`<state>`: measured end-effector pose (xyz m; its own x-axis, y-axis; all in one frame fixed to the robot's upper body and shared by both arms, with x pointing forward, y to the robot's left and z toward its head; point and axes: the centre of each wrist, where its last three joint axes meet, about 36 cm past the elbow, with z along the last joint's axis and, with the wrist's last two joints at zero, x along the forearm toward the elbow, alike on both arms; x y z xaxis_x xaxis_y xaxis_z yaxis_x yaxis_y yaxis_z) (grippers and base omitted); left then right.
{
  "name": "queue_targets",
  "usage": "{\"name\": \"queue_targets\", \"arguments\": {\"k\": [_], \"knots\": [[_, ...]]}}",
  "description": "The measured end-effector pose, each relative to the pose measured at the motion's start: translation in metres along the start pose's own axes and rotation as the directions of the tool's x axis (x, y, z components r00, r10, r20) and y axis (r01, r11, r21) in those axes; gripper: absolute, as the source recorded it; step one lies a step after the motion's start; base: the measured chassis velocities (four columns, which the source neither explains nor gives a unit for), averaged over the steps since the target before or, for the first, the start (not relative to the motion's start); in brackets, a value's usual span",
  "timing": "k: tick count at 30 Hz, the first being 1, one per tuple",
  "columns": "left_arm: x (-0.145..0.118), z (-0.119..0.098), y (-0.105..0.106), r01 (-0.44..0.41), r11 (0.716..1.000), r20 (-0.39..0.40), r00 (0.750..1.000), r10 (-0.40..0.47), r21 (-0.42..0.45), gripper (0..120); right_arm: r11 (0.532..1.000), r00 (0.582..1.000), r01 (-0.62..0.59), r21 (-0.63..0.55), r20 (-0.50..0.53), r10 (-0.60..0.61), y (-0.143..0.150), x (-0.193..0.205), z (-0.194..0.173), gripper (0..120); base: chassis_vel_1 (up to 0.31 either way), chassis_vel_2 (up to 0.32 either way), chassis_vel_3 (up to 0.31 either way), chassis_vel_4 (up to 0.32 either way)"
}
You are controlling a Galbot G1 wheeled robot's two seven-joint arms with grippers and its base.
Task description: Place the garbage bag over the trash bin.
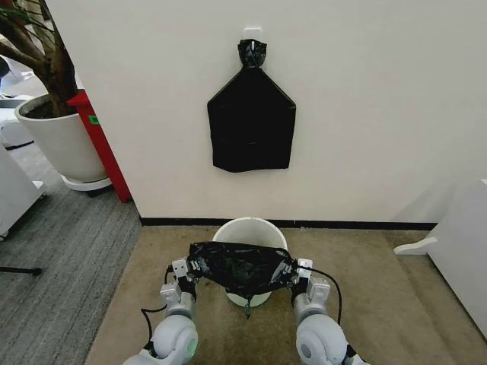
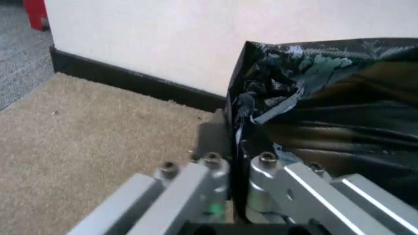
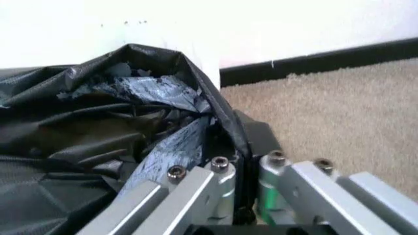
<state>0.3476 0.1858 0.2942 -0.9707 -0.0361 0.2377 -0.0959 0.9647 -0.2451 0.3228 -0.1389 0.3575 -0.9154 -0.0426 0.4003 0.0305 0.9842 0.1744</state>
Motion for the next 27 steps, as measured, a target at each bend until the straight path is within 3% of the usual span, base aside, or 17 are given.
{"name": "queue_targets", "arguments": {"k": [6,16,18,23,27], "knots": [[0.006,-0.011,-0.003,-0.048,0.999,0.051,0.998,0.048,-0.002,28,1.0,0.999,0.012,0.018,0.041,-0.013,-0.003,0.007,-0.004,21,0.0,0.0,0.0,0.0],[0.042,-0.042,-0.005,-0.09,0.995,0.088,0.992,0.093,-0.033,65,1.0,0.998,0.013,0.025,0.061,-0.015,-0.004,0.033,-0.031,59,0.0,0.0,0.0,0.0],[0.047,-0.043,-0.006,-0.092,0.995,0.09,0.991,0.094,-0.034,70,1.0,0.998,0.015,0.023,0.065,-0.017,-0.004,0.036,-0.034,62,0.0,0.0,0.0,0.0],[0.066,-0.051,-0.015,-0.102,0.995,0.104,0.989,0.103,-0.015,90,0.999,0.994,0.036,0.01,0.1,-0.036,-0.002,0.05,-0.049,82,0.0,0.0,0.0,0.0],[0.079,-0.057,-0.023,-0.109,0.994,0.103,0.989,0.107,0.01,99,0.999,0.992,0.044,0.004,0.116,-0.045,-0.002,0.06,-0.058,95,0.0,0.0,0.0,0.0]]}}
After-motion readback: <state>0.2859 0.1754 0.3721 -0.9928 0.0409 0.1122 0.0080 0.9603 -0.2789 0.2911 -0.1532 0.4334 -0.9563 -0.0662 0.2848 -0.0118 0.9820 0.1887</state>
